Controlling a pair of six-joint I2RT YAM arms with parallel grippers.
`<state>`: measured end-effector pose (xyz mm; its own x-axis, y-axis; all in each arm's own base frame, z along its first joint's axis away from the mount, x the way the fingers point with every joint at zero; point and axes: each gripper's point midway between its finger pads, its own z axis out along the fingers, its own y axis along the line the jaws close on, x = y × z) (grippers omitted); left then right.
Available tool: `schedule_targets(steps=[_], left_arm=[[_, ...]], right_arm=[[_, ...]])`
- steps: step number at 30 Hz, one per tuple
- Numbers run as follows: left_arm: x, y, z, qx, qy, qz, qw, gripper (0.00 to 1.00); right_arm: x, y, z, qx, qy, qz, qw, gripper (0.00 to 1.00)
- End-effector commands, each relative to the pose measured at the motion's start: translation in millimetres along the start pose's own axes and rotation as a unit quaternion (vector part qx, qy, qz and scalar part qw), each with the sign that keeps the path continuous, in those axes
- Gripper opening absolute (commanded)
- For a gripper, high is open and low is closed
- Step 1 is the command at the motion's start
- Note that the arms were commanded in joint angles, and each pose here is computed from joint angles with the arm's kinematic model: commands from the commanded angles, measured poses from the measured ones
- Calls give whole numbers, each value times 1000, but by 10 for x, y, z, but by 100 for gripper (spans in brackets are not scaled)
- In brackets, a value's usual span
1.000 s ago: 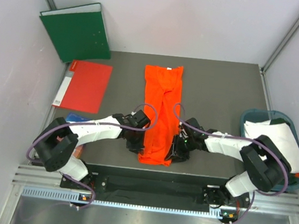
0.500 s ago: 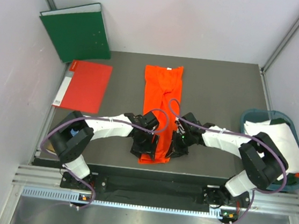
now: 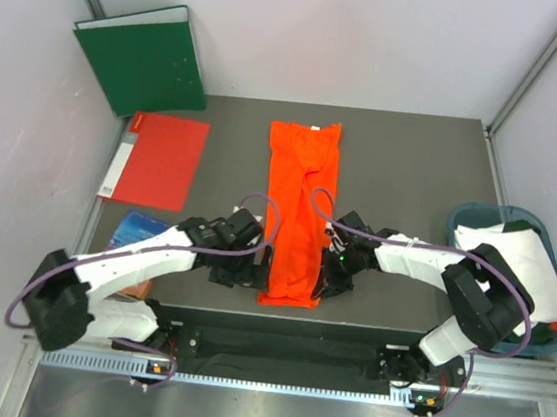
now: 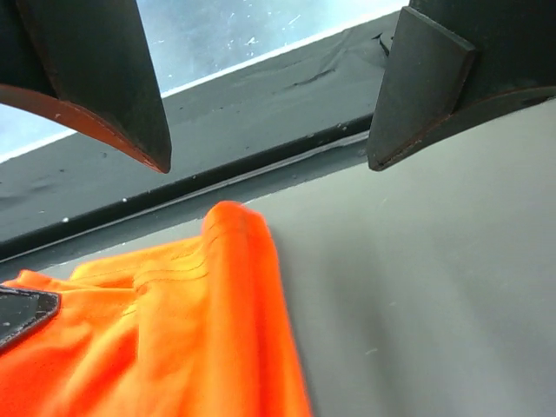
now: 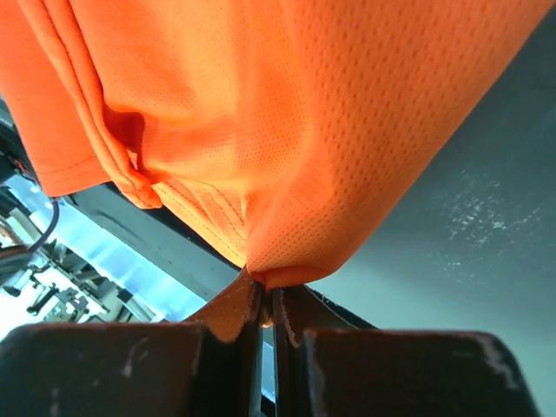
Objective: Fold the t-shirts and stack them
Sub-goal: Fold the tshirt
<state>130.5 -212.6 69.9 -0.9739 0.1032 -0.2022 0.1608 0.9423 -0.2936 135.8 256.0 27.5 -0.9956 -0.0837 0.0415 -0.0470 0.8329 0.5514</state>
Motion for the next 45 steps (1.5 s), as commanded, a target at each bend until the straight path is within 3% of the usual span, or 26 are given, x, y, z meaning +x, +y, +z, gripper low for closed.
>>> schedule_targets(steps=[1, 4, 11, 15, 21, 24, 28, 29, 31, 40, 45], left_arm=[[53, 295, -5, 1, -26, -71, 997, 99], [137, 342, 94, 30, 2, -103, 994, 97], [-123, 106, 264, 108, -3, -141, 984, 96], [-123, 34, 482, 115, 39, -149, 981, 93], [-201, -23, 549, 116, 53, -136, 982, 86], [-179, -48, 585, 123, 65, -136, 981, 76], [-70, -58, 659, 126, 96, -140, 978, 46], [-62, -60, 661, 127, 98, -139, 977, 22], [-69, -67, 654, 127, 99, -139, 977, 0], [-171, -146, 219, 111, 102, -107, 983, 0], [-523, -257, -88, 103, 51, -89, 989, 0]], right_arm=[[-41, 100, 10, -8, 1, -24, 1000, 1], [-35, 98, 18, -9, 4, -28, 1000, 1], [4, 62, 12, -4, 13, -36, 999, 0], [-20, 89, -9, -5, 10, -44, 999, 1], [-59, 114, -18, -4, 11, -51, 999, 1], [-70, 100, -16, -3, 11, -51, 999, 2], [-114, 58, -42, -1, 10, -49, 999, 2], [-119, 41, -59, 1, 10, -49, 999, 2], [-140, 35, -92, 1, 10, -49, 999, 2], [-71, 105, -372, 9, 33, -95, 995, 0], [-265, 265, -622, 17, -3, -148, 989, 0]])
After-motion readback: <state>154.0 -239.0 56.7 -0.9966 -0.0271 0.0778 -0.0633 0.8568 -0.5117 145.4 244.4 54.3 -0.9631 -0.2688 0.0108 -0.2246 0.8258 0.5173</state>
